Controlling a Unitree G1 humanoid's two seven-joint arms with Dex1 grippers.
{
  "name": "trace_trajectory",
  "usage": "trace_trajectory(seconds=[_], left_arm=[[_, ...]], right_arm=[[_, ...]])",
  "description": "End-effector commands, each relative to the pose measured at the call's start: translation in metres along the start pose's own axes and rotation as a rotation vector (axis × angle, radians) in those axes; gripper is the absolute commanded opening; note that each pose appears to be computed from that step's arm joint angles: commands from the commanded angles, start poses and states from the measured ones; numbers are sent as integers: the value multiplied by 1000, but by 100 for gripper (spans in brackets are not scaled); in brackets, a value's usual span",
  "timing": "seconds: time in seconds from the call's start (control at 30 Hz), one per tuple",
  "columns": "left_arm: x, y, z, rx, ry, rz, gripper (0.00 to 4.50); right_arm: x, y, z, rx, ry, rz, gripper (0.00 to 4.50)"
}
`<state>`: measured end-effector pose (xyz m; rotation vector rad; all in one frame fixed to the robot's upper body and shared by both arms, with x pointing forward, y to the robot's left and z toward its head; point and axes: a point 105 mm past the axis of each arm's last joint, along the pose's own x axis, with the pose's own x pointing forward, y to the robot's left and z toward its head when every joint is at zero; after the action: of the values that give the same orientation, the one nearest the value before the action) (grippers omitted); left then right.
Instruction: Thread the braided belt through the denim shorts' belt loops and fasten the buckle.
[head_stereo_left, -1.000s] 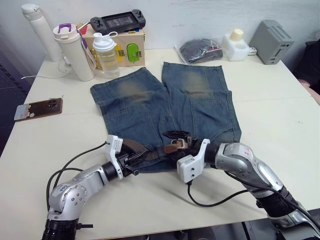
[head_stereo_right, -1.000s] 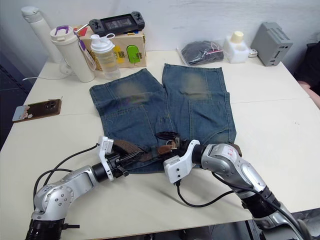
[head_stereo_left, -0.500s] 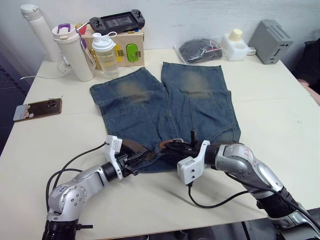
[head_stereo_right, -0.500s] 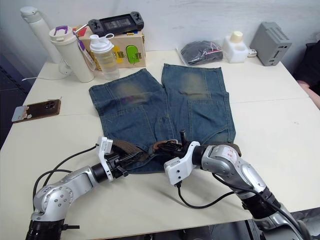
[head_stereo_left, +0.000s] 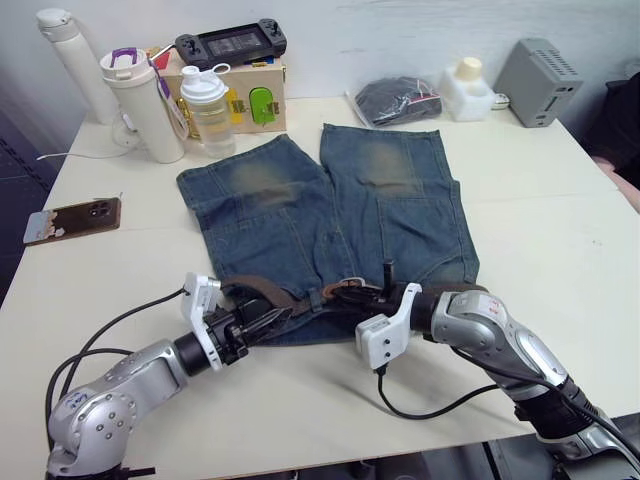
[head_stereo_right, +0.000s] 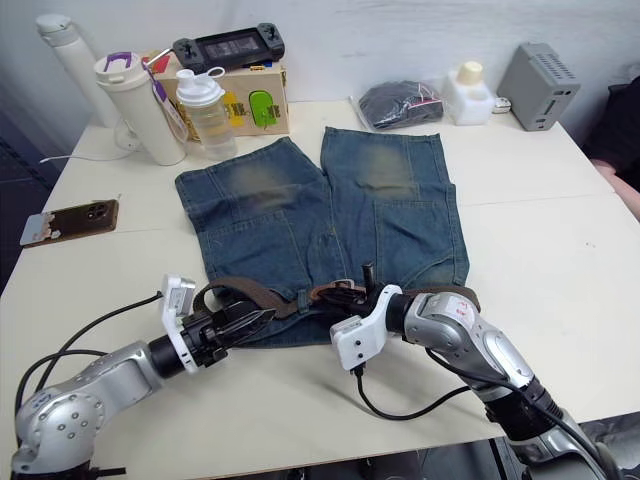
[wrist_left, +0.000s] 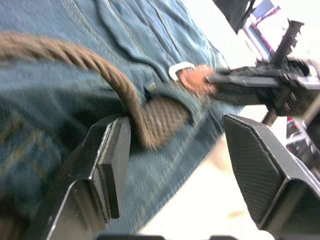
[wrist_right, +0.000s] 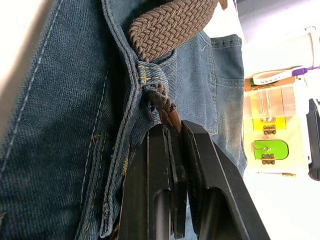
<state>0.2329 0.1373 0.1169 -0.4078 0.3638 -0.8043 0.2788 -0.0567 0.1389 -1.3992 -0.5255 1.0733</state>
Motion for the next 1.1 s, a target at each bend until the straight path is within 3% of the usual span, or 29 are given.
trace_trajectory(seconds=[0.03, 0.13, 0.2, 0.27, 0.43, 0.53, 0.73, 0.83, 0.97, 1.1], left_arm=[[-4, -6, 0, 49, -10, -3, 275], [-3, -1, -2, 122, -11, 42, 162], [0, 1, -4, 171, -7, 63, 62], [3, 5, -11, 213, 16, 87, 1], [7, 17, -47, 377, 207, 135, 1], [6, 27, -62, 422, 270, 171, 1], [6, 35, -71, 467, 288, 173, 1], [7, 36, -71, 477, 277, 164, 1], [8, 36, -69, 496, 265, 141, 1], [9, 32, -61, 520, 223, 110, 1]], right_arm=[[-6, -11, 3, -10, -1, -44, 0], [-6, -10, 3, -5, -1, -45, 0], [-6, -10, 3, -2, -1, -47, 0], [-6, -11, 4, 1, -2, -48, 0], [-10, -16, 3, 9, 9, -62, 0], [-17, -28, 2, 16, 29, -96, 0], [-42, -65, -2, 28, 86, -203, 0], [-60, -80, -18, 29, 160, -249, 0], [-88, -81, -54, 26, 302, -261, 0], [-87, -80, -53, 33, 282, -260, 0]])
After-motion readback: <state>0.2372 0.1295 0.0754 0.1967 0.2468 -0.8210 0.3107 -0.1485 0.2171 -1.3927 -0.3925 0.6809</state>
